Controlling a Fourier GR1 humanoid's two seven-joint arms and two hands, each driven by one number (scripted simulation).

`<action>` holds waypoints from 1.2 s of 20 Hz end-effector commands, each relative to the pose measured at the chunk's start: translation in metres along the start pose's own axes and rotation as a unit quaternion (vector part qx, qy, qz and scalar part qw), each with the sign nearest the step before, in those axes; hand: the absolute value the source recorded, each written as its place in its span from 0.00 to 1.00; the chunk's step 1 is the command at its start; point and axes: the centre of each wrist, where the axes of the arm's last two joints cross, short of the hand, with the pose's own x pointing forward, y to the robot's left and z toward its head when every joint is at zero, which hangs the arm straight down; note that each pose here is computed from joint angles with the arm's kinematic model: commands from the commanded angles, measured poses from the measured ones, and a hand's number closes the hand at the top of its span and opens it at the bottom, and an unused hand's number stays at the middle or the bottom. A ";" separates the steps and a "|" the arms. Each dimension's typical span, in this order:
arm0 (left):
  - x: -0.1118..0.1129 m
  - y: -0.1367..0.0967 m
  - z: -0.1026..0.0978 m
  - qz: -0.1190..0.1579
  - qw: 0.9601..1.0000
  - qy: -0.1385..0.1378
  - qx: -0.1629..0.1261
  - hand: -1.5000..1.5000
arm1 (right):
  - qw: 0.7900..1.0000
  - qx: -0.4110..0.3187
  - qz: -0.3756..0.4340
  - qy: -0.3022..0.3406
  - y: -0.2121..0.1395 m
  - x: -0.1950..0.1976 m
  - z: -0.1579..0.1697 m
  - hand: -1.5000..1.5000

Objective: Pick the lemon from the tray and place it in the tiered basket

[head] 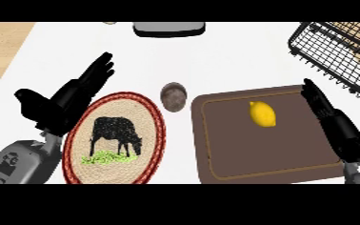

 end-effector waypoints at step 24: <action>-0.060 0.030 0.028 -0.139 0.965 0.039 0.220 0.50 | 0.960 0.007 0.280 -0.007 -0.095 0.109 0.030 0.00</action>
